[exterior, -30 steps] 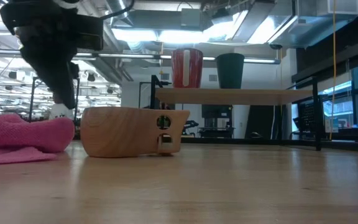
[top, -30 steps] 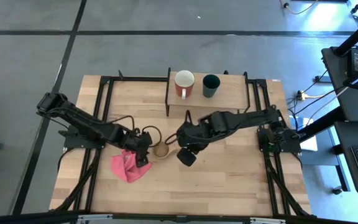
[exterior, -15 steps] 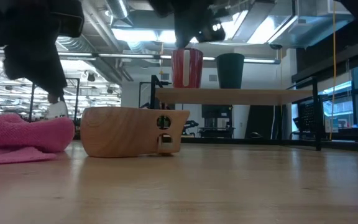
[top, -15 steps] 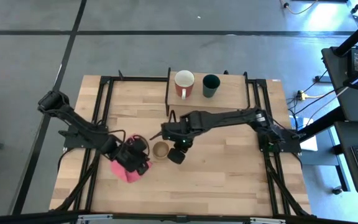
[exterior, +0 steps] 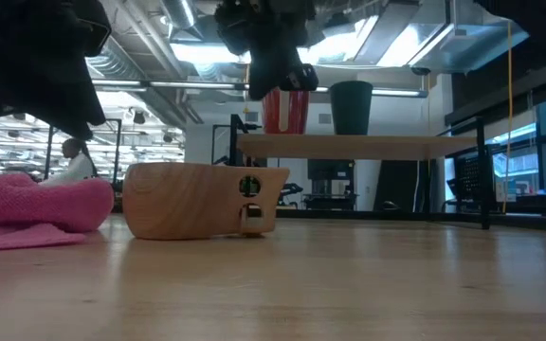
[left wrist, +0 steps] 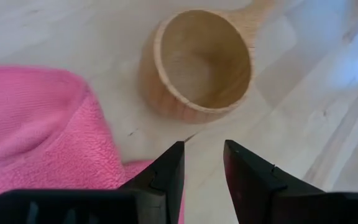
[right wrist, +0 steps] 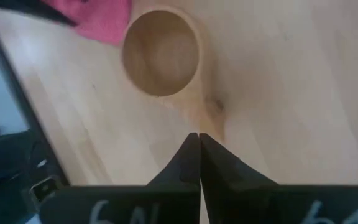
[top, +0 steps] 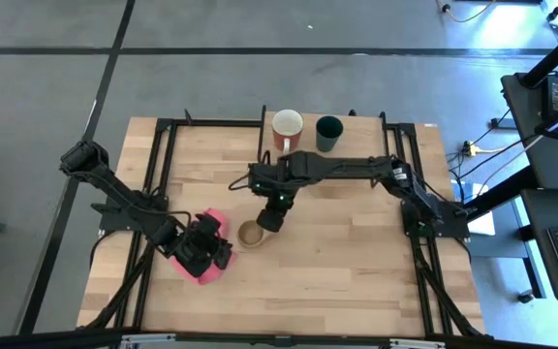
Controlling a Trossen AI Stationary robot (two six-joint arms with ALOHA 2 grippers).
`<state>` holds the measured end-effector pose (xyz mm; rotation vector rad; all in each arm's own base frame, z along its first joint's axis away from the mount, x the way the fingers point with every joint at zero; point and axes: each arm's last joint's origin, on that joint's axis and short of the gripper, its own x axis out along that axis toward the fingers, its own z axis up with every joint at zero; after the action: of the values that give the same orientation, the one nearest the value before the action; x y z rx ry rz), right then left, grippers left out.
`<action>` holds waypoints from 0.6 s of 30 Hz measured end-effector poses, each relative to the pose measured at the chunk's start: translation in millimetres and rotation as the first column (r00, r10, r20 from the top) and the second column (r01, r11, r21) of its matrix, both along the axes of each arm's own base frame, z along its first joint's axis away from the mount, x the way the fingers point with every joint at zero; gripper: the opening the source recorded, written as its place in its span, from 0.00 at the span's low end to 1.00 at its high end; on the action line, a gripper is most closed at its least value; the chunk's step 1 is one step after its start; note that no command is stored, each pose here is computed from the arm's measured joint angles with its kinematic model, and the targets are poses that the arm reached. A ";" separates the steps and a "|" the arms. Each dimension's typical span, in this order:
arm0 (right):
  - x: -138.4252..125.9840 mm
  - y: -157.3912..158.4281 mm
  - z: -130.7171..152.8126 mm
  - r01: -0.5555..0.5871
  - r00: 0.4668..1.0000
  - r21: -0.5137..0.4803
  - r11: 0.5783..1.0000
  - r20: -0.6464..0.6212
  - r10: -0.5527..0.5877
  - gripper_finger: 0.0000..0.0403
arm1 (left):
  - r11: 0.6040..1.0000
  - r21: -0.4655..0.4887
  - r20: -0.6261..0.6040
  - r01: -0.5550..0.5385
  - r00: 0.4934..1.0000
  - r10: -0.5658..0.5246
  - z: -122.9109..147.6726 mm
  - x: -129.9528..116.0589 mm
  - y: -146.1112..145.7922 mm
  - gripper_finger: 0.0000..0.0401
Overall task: Stack small to large cups/mugs on shelf
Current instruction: Put the brown wooden mug on the shelf
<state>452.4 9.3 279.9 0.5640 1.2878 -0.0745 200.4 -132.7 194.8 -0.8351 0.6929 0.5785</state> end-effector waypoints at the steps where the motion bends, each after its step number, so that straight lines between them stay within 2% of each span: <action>1: 0.1 -0.9 0.2 -0.011 1.000 0.015 1.000 0.003 0.011 0.00 | 1.000 -0.003 -0.005 -0.009 1.000 0.009 -0.4 -0.6 0.4 0.26; 7: 3.3 -3.7 -5.2 -0.035 0.999 0.017 0.999 0.007 0.034 0.00 | 0.999 -0.020 -0.015 -0.026 1.000 0.026 -1.1 -1.5 0.8 0.26; 12: 12.4 -4.6 -34.6 -0.048 0.997 -0.002 0.999 -0.067 0.047 0.00 | 0.999 -0.020 -0.016 -0.027 1.000 0.026 -1.1 -1.5 0.9 0.26; 18: 12.9 -9.7 -44.9 -0.017 0.993 -0.188 0.982 -0.115 -0.005 0.00 | 0.998 -0.037 -0.013 -0.048 0.999 0.047 -1.2 -1.6 1.0 0.26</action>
<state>465.3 -0.4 235.0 0.3968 1.3775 -0.2248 198.8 -131.7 193.7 -0.8851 0.6982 0.6154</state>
